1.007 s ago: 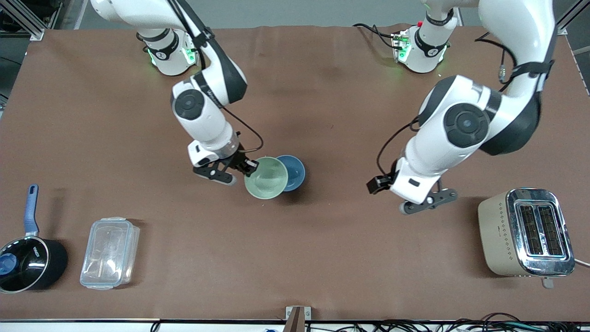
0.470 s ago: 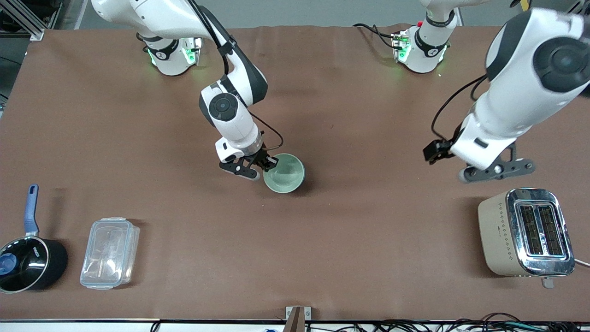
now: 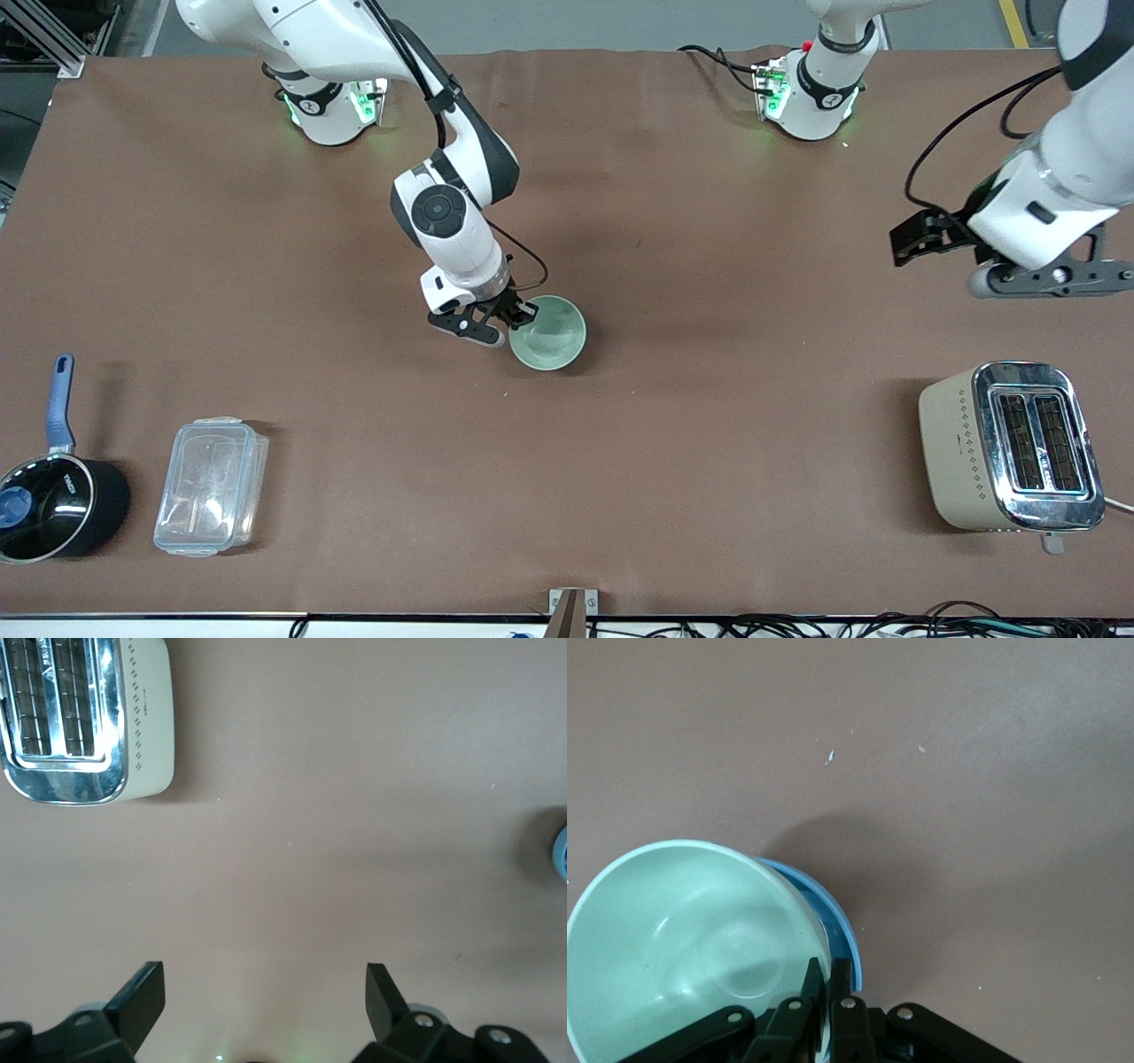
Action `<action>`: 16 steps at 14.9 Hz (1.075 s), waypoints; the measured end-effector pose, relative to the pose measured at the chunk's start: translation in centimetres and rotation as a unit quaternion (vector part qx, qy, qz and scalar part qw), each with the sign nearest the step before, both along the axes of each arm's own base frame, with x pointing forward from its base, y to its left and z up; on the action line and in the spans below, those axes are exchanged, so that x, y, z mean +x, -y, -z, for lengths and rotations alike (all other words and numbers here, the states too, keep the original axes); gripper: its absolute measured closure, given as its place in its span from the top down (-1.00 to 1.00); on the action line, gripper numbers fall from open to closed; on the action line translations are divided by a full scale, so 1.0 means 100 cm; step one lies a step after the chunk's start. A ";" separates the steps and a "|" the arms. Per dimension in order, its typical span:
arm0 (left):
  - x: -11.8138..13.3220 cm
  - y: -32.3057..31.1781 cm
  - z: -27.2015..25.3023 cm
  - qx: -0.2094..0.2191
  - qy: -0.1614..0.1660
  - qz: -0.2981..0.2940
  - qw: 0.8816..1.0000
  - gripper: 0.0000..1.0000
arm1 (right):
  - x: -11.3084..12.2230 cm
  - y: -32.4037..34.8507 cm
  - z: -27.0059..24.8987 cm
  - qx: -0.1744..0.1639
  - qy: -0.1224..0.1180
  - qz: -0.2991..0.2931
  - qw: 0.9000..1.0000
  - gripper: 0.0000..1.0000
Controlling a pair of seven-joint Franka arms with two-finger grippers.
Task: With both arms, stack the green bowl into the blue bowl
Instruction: 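Open the right gripper to release the green bowl inside the blue bowl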
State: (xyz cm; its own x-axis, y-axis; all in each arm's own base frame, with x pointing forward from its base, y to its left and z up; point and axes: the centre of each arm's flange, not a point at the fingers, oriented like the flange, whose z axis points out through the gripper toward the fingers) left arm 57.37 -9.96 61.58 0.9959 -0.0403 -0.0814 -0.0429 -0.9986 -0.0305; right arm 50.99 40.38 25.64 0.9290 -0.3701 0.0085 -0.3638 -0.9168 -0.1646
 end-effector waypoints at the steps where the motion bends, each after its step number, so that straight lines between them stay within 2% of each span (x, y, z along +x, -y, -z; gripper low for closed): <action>1: -0.005 -0.006 -0.001 0.001 -0.002 0.006 1.000 1.00 | -0.002 -0.002 0.003 -0.001 -0.002 -0.001 1.000 -0.89; 5: -0.022 -0.009 -0.005 0.008 -0.004 0.007 1.000 1.00 | -0.006 -0.005 0.007 -0.003 -0.005 -0.002 1.000 -0.89; 7: -0.029 -0.010 -0.007 -0.004 -0.006 0.003 1.000 1.00 | -0.006 -0.005 0.007 -0.004 -0.005 -0.002 1.000 -0.89; 8: -0.032 -0.011 -0.008 -0.008 -0.007 0.001 1.000 1.00 | -0.005 -0.004 0.007 -0.004 -0.005 -0.001 1.000 -0.80; 11: -0.045 -0.011 -0.011 -0.006 -0.007 0.002 1.000 1.00 | 0.002 0.002 0.003 -0.003 0.000 0.015 1.000 -0.21; 13: -0.051 -0.013 -0.014 -0.005 -0.004 0.000 1.000 1.00 | 0.017 0.013 -0.012 -0.002 0.014 0.027 1.000 0.17; 16: -0.052 -0.017 -0.017 -0.005 -0.001 -0.004 1.000 1.00 | 0.051 0.047 -0.069 -0.038 0.035 0.033 0.998 0.75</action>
State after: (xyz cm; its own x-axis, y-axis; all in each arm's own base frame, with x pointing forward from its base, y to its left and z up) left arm 52.20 -8.26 63.29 0.9960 -0.0332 -0.0835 -0.0351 -0.9992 -0.0207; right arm 56.08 35.67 32.49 0.8987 -0.4265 0.1022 -0.4141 -0.9019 -0.1229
